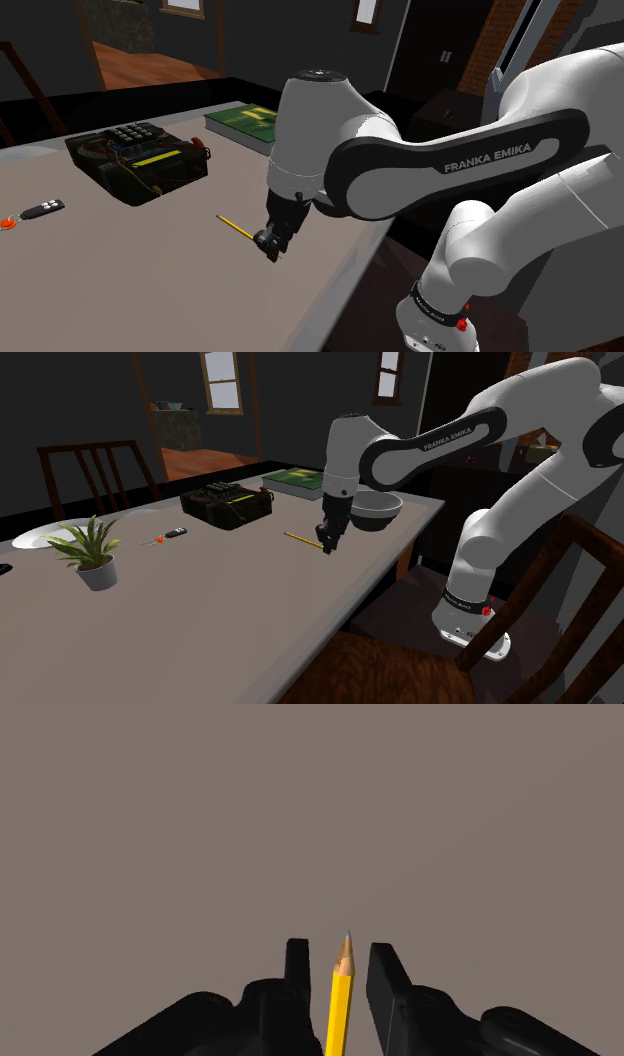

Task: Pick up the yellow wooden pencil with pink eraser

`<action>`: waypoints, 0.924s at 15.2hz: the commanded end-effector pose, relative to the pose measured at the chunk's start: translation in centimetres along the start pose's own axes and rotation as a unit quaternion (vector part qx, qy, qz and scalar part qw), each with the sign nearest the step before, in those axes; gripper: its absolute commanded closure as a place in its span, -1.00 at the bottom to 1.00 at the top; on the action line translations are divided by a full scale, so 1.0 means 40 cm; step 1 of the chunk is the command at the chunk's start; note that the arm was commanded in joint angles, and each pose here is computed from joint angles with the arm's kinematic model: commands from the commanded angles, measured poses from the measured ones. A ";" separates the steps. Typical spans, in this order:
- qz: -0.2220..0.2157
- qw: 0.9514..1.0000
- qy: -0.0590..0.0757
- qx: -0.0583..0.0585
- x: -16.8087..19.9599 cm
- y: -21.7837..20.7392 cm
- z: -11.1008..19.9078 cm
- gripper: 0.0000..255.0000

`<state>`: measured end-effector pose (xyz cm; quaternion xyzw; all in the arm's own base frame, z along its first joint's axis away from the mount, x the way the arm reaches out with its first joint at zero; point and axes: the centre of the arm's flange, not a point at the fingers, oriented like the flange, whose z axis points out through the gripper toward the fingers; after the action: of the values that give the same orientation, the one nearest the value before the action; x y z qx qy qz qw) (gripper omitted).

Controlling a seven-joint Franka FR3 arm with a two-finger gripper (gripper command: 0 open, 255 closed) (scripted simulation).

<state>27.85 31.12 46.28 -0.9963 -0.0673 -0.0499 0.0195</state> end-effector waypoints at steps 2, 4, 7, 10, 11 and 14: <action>-0.001 1.000 -0.003 0.001 -0.005 -0.006 0.006 1.00; -0.001 1.000 -0.003 0.001 -0.006 -0.004 0.007 1.00; -0.001 1.000 -0.003 0.001 -0.004 -0.004 0.009 1.00; -0.001 1.000 -0.003 0.001 0.000 -0.006 -0.030 1.00; -0.001 1.000 -0.003 0.001 0.001 -0.006 -0.044 1.00; -0.001 1.000 -0.003 0.001 0.005 -0.007 -0.083 1.00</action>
<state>27.63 31.34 49.11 -0.9963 -0.0688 -0.0470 0.0203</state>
